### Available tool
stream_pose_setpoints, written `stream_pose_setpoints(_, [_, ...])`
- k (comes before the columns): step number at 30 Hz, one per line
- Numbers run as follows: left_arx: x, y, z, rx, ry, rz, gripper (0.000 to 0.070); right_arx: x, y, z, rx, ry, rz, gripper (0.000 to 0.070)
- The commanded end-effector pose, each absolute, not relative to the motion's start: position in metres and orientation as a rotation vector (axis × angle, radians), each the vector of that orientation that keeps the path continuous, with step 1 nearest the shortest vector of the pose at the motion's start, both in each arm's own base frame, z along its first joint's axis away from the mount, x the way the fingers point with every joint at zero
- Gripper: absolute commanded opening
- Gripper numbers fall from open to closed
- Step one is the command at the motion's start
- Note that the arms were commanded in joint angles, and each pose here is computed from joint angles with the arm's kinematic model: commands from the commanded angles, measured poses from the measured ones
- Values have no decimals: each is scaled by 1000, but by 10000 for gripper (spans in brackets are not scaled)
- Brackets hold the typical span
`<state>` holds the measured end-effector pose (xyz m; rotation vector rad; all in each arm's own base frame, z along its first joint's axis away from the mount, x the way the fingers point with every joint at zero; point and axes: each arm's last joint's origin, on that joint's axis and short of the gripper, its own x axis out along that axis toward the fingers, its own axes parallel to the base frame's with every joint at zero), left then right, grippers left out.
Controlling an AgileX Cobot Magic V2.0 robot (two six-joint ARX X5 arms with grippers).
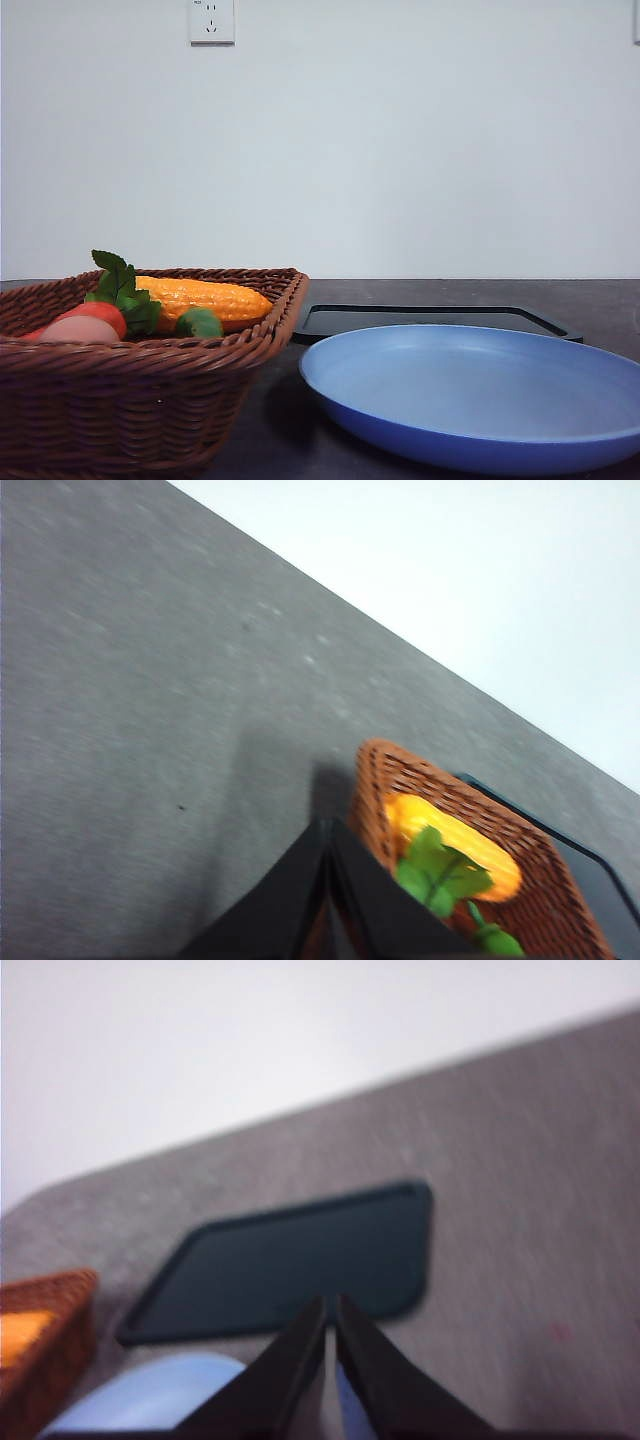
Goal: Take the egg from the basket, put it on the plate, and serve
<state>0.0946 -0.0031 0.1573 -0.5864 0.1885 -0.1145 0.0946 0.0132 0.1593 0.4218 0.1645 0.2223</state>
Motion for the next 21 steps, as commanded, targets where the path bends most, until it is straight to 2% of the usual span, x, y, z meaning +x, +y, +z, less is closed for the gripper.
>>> stream_pose_setpoints(1, [94, -4, 153, -608, 236, -119, 0, 92, 12, 167, 464, 174, 196, 0])
stream_pose_setpoints(9, [95, -4, 182, -556, 351, -123, 0, 95, 12, 191, 458, 286, 152, 0])
stream_pose_setpoints(14, [107, -5, 202, -503, 430, -162, 0, 106, 13, 212, 386, 372, 143, 0])
stream_pose_setpoints(21, [132, -9, 234, -437, 574, -307, 0, 132, 18, 240, 323, 553, 210, 0])
